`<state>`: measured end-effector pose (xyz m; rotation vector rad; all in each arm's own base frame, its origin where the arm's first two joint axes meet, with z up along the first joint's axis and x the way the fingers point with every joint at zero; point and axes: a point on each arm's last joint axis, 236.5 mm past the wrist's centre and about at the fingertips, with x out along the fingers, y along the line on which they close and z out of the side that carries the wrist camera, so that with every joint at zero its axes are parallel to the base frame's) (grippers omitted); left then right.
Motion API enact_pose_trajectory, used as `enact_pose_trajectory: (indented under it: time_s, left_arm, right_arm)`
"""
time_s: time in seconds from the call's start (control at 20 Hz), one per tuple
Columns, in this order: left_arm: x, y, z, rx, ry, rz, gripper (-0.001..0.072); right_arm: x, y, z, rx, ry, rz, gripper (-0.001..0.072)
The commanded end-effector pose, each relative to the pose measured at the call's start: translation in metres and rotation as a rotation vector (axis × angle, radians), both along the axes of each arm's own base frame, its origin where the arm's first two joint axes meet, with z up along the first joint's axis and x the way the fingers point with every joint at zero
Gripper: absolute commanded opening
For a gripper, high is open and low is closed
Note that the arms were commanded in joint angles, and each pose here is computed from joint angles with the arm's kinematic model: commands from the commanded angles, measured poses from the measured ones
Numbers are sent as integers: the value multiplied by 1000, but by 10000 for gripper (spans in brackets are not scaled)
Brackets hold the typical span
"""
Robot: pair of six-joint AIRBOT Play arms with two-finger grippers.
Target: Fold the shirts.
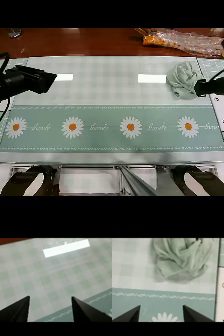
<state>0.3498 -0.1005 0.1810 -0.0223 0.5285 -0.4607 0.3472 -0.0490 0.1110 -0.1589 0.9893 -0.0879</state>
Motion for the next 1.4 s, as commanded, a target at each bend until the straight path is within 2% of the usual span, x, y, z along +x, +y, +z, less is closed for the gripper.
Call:
enact_pose_trajectory:
  time_s: [0.0, 0.1, 0.25, 0.65, 0.8, 0.85, 0.9, 0.95, 1.0, 1.15, 1.25, 1.35]
  left_arm:
    - [4, 3, 2, -1, -16, 14, 621]
    - [4, 3, 2, -1, -16, 14, 621]
    - [5, 3, 1, -1, -13, 14, 621]
    - [22, 4, -29, -3, 64, 23, 621]
    - [36, 1, -30, -65, 61, 49, 621]
    - [39, 3, -28, -71, 49, 58, 621]
    - [40, 4, -26, -71, 41, 64, 621]
    - [40, 4, -25, -71, 40, 63, 620]
    - [40, 4, -25, -71, 38, 63, 621]
    - [40, 4, -25, -71, 38, 63, 621]
    - [41, 3, -20, -72, 29, 63, 621]
    - [44, 3, 2, -73, -17, 60, 621]
  right_arm:
    - [40, -54, -53, 16, 122, -131, 610]
    - [85, -65, -49, 154, 10, -196, 610]
    - [137, -92, -26, 221, -152, -262, 610]
    - [157, -86, -148, 367, 68, -349, 604]
    - [160, -90, -176, 370, 92, -374, 593]
    - [164, -91, -180, 376, 81, -390, 561]
    - [169, -93, -182, 385, 61, -401, 417]
    - [173, -93, -180, 393, 40, -403, 182]
    - [178, -89, -174, 416, 16, -401, 20]
    - [195, -69, -108, 451, -128, -281, 19]
    - [201, -34, -19, 498, -299, -143, 19]
    - [181, 25, 85, 569, -468, 34, 18]
